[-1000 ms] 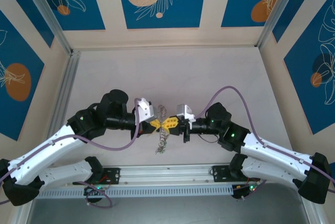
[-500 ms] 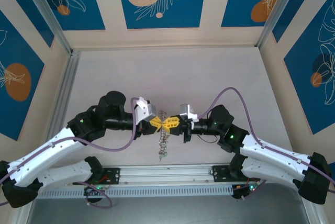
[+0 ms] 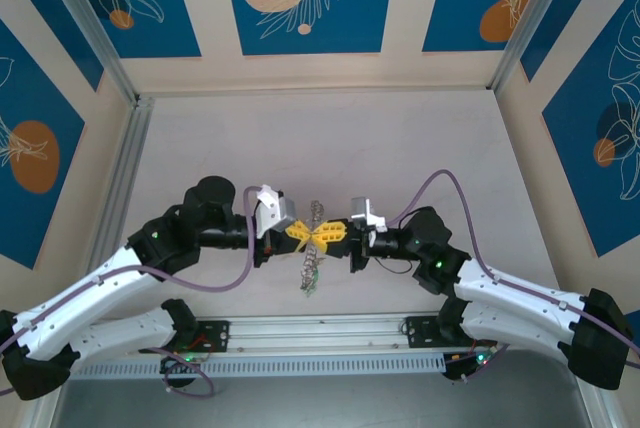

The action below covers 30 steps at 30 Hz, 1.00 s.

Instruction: Put the keys on the keyring

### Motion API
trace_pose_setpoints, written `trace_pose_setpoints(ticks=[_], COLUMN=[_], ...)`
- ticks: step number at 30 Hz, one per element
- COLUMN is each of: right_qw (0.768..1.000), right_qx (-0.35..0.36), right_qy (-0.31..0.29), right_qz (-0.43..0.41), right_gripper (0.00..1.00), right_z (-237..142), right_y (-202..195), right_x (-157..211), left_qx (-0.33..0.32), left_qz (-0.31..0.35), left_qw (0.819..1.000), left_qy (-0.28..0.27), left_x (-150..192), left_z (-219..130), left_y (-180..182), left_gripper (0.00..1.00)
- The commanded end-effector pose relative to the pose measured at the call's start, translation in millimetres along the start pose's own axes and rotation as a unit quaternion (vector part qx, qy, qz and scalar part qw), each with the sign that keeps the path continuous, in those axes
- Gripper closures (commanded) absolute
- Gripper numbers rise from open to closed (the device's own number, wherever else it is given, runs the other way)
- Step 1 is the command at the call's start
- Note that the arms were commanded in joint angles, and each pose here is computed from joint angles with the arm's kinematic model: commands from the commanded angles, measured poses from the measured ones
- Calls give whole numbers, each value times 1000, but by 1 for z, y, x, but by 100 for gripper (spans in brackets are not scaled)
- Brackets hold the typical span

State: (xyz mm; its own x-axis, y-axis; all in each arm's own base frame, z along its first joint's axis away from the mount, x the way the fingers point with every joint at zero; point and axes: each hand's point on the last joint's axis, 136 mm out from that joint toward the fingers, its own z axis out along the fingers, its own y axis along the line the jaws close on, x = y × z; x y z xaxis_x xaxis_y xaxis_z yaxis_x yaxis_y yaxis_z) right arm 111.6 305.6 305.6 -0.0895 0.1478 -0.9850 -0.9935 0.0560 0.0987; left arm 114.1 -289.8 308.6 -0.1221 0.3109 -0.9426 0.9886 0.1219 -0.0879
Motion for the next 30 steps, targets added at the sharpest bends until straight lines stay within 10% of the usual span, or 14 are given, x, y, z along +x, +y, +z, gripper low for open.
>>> trace_pose_setpoints(ticks=[1,8,12,15,30], right_qw=[999,1000,999,996,856], right_qx=[-31,-13,35,82,385], right_qy=[-41,-1,32,44,237], right_qz=[-18,-17,-3,3,249], right_gripper=[100,96,48,33,33], right_z=[2,8,2,-13,-87], right_y=[14,9,-4,-14,-122], right_x=[-23,-18,-11,-6,113], left_qx=[22,7,-25,-38,-151], left_qz=[25,26,12,-1,-87], left_qw=[998,999,1000,999,984], left_qy=[-45,-37,-2,9,25], left_x=[-18,-16,-4,3,30], left_z=[2,0,0,-2,-36], left_y=[-6,-2,14,24,70], left_gripper=[100,100,100,100,100])
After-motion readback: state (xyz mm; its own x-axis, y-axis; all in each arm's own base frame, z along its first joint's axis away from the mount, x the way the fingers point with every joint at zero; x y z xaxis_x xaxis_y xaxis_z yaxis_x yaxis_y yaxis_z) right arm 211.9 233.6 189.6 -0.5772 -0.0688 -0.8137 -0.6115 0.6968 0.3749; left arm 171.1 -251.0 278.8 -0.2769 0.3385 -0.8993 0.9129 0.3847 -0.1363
